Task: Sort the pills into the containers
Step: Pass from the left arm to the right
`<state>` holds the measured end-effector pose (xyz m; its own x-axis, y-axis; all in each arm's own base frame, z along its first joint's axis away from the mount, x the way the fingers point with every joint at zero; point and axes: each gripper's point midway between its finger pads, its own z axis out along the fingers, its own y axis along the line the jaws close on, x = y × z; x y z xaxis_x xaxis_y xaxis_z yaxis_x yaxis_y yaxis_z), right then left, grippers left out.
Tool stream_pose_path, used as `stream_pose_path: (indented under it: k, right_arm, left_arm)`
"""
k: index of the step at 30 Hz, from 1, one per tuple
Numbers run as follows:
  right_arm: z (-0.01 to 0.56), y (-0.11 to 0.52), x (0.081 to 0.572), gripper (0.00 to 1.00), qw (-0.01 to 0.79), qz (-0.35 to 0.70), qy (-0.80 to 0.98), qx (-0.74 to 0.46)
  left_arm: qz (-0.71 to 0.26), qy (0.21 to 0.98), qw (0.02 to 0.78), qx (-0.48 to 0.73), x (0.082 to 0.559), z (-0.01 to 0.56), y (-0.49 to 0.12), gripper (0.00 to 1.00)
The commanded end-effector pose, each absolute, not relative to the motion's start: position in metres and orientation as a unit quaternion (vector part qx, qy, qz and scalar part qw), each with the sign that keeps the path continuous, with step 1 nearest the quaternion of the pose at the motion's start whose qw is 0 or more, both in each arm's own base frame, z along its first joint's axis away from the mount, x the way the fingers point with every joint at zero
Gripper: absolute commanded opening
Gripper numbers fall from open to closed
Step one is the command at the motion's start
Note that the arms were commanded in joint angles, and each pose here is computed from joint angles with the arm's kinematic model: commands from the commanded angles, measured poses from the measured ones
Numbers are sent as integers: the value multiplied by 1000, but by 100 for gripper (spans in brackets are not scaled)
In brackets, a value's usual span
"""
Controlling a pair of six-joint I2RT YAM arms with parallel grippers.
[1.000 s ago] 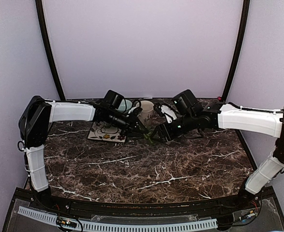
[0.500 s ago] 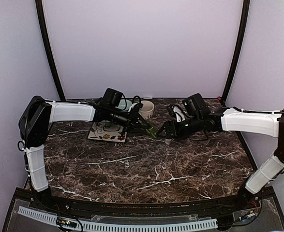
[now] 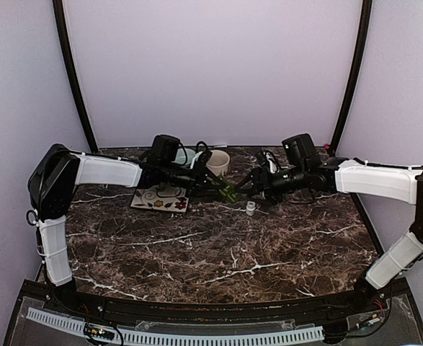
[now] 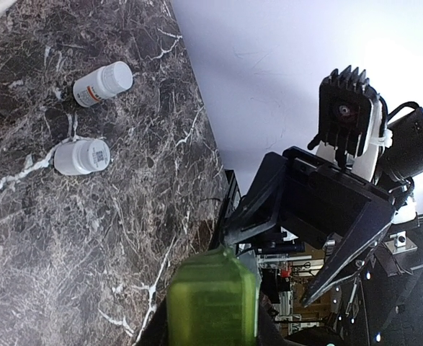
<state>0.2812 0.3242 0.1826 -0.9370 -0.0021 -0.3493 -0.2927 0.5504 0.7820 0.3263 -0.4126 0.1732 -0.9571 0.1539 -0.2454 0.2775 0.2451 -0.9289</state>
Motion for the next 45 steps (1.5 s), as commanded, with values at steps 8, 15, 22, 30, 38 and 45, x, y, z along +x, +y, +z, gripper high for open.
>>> stream_pose_path:
  k: [8,15,22,30,38,45]
  right_arm:
    - [193,322,276,64,111,540,834,-31]
    - [195,324,281,64,123,557,821,-31]
    - [201,330,293,64,136,584,800,-24]
    - [208,339,305,62,146,603,784,-25]
    - [206,345,316,56,150,612,776,-20]
    - [211,351,327,52,163,619,768,-19]
  left_arm:
    - [-635,746,134,151,340,200,-412,0]
    - [-654,730,136,143,341,210,-414,0]
    - [-663,726,125,133,339,211,-413,0]
    - [-668,723,120,128,338,214,-413,0]
    - [-675,717,117,124,338,218,-413,0]
    - [-679,716,113,121,337,217,-413,0]
